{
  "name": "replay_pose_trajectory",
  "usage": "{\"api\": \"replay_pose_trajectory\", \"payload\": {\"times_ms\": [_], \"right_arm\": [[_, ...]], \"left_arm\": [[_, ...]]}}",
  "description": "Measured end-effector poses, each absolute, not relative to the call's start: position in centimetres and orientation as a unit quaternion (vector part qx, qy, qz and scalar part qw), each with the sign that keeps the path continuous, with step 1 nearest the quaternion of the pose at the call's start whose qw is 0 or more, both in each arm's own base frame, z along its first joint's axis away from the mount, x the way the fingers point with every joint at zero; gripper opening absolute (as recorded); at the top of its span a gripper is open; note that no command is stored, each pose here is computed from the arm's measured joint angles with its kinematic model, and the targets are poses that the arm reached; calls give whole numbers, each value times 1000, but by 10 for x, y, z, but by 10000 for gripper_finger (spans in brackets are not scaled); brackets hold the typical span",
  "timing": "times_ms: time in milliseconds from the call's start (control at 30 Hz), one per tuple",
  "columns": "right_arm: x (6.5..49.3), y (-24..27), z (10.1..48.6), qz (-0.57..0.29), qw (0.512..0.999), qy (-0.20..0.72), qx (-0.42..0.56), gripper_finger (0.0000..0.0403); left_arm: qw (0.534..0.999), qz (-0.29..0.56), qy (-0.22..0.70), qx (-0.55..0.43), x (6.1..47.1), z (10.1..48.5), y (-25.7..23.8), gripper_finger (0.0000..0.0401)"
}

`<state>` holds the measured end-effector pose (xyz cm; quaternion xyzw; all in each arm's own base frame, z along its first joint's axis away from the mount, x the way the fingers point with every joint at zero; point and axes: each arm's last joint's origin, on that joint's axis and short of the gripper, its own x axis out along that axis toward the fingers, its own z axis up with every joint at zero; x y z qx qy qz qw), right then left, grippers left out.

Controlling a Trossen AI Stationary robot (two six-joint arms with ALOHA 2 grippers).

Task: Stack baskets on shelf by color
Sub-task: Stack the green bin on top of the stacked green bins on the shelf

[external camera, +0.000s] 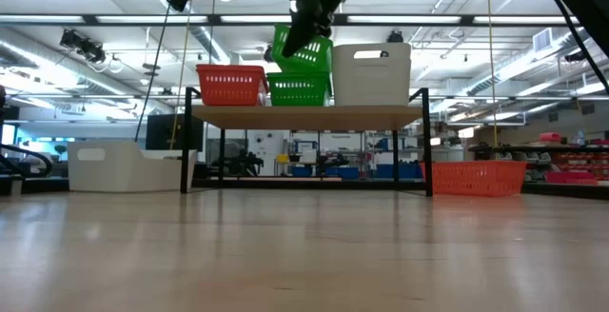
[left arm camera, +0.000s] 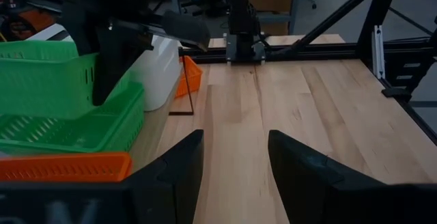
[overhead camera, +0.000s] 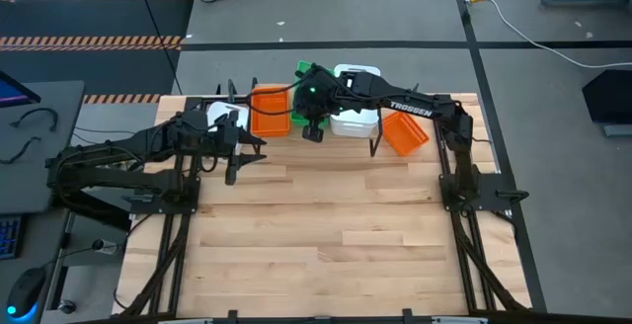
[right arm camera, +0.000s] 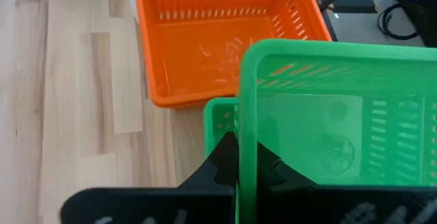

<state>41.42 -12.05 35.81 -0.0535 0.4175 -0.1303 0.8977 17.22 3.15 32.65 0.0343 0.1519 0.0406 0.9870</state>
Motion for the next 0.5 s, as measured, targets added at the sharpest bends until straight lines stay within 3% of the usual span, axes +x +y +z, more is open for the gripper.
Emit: {"api": "replay_pose_trajectory", "payload": {"times_ms": [500], "right_arm": [[415, -121, 353, -140, 897, 419, -30, 7]], "left_arm": [[987, 40, 149, 36, 172, 327, 31, 172]]}}
